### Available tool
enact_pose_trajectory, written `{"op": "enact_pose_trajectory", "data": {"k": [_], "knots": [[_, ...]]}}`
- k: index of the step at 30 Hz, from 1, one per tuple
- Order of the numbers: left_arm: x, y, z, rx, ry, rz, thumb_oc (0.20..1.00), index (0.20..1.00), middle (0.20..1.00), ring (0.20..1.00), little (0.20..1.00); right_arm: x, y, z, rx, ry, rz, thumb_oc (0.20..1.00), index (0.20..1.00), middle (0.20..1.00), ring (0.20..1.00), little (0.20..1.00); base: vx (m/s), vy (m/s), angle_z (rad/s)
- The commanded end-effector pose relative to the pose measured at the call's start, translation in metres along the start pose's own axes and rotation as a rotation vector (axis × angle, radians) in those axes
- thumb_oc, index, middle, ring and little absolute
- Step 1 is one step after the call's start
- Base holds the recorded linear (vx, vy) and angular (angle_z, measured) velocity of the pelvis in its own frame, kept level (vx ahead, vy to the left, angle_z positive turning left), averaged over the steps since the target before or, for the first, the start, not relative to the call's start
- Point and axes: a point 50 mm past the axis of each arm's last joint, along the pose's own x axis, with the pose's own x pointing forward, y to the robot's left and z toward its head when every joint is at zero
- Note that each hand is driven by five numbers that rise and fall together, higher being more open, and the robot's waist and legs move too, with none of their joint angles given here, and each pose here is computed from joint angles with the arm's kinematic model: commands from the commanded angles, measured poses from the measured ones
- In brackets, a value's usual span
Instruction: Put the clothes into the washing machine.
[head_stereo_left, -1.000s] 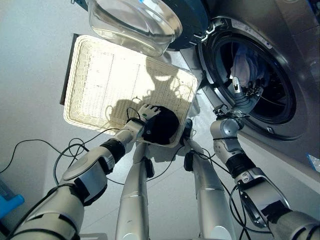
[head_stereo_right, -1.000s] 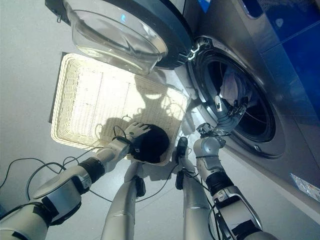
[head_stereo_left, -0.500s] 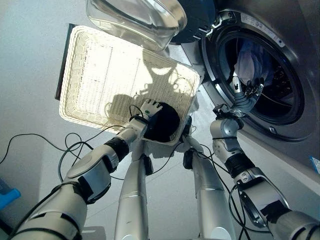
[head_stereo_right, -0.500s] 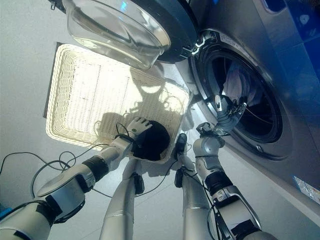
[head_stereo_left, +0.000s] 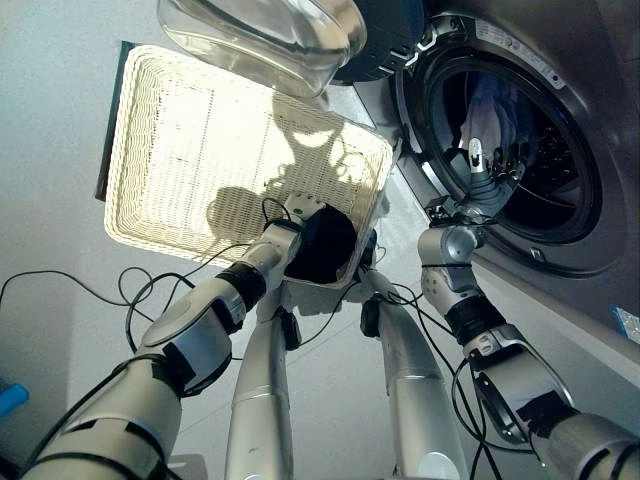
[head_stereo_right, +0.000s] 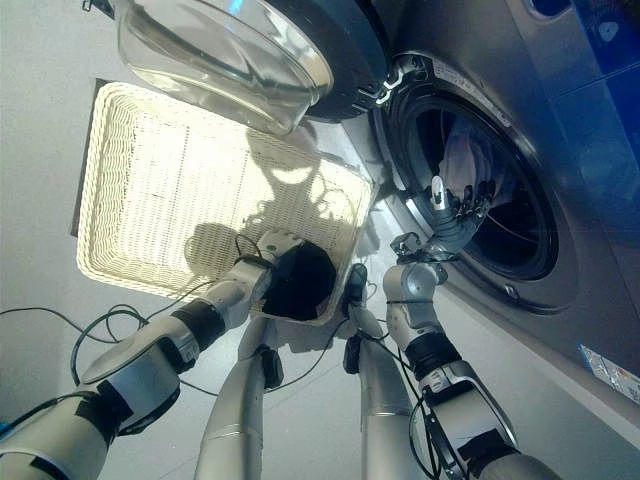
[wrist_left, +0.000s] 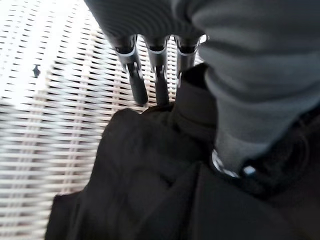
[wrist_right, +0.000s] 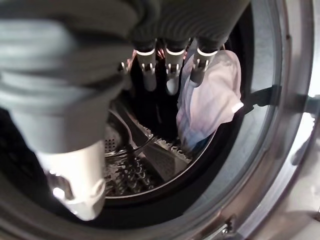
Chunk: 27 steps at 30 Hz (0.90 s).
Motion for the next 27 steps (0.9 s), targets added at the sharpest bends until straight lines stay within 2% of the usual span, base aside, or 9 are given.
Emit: {"op": "enact_pose_trajectory", "data": {"k": [1, 17, 22, 24, 27], "knots": [[-0.005, -0.041, 0.01, -0.077, -0.002, -0.144, 0.2, 0.2, 0.2, 0.2, 0.2, 0.008, -0.001, 0.02, 0.127, -0.075, -0.023, 1.0, 1.0, 1.0, 1.0, 1.0, 0.0, 0.0, 0.0], [-0.006, -0.039, 0.002, -0.068, -0.028, -0.07, 0.2, 0.2, 0.2, 0.2, 0.2, 0.017, -0.004, 0.021, 0.141, -0.071, -0.032, 1.0, 1.0, 1.0, 1.0, 1.0, -0.02, -0.006, -0.04], [-0.008, -0.043, -0.004, -0.173, -0.004, 0.008, 0.2, 0.2, 0.2, 0.2, 0.2, 0.016, -0.011, 0.016, 0.115, -0.051, -0.049, 1.0, 1.0, 1.0, 1.0, 1.0, -0.01, -0.006, -0.02], [-0.011, -0.043, -0.014, -0.347, 0.044, 0.123, 0.2, 0.2, 0.2, 0.2, 0.2, 0.015, -0.012, 0.016, 0.073, -0.059, -0.038, 1.0, 1.0, 1.0, 1.0, 1.0, 0.0, 0.0, 0.0], [-0.014, -0.041, -0.022, -0.462, 0.075, 0.194, 0.2, 0.2, 0.2, 0.2, 0.2, 0.014, -0.011, 0.016, 0.042, -0.063, -0.024, 1.0, 1.0, 1.0, 1.0, 1.0, 0.0, 0.0, 0.0]]}}
